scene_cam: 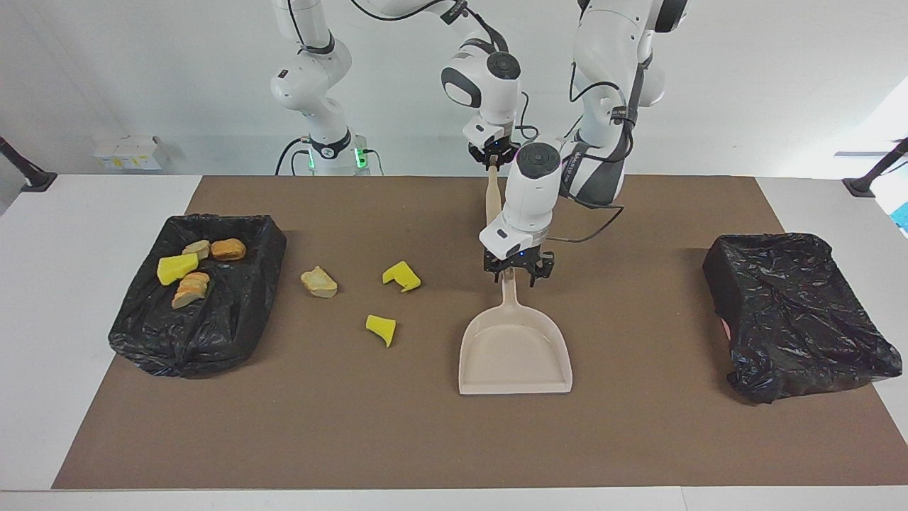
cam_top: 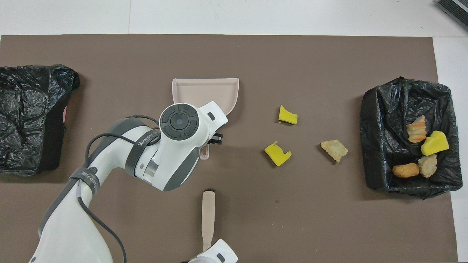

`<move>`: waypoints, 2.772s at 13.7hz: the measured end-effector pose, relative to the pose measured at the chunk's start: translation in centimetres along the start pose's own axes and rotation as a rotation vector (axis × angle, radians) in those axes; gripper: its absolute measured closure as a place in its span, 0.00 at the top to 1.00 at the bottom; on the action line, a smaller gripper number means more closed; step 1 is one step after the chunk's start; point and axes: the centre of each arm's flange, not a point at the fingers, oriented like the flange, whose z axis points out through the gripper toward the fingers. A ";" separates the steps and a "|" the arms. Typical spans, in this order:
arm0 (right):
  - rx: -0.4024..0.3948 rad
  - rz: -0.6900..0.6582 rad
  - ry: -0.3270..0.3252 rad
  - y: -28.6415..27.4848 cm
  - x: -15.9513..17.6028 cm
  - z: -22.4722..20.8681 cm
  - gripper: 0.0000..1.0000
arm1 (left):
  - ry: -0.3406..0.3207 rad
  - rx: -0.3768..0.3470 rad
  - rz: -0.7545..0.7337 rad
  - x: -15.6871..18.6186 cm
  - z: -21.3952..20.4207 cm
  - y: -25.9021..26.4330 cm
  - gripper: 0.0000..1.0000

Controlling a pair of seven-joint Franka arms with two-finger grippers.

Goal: Sweep and dump trash in bin
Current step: 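Grasp the beige brush with the right gripper and move it toward the pieces, then sweep the yellow sponge pieces toward the dustpan with the right gripper's brush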

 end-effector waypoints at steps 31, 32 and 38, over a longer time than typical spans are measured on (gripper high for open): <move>-0.318 -0.084 0.041 31.6 26.7 -4.9 0.26 | -0.152 0.147 0.947 -3.1 -4.9 -7.4 0.32; -0.294 -0.103 0.039 29.6 26.4 -5.0 0.26 | -0.157 0.144 0.984 -3.3 -4.7 -7.5 0.32; -0.111 -0.119 0.019 20.2 25.8 -7.8 0.26 | -0.172 0.136 1.112 -5.5 -2.9 -6.0 0.32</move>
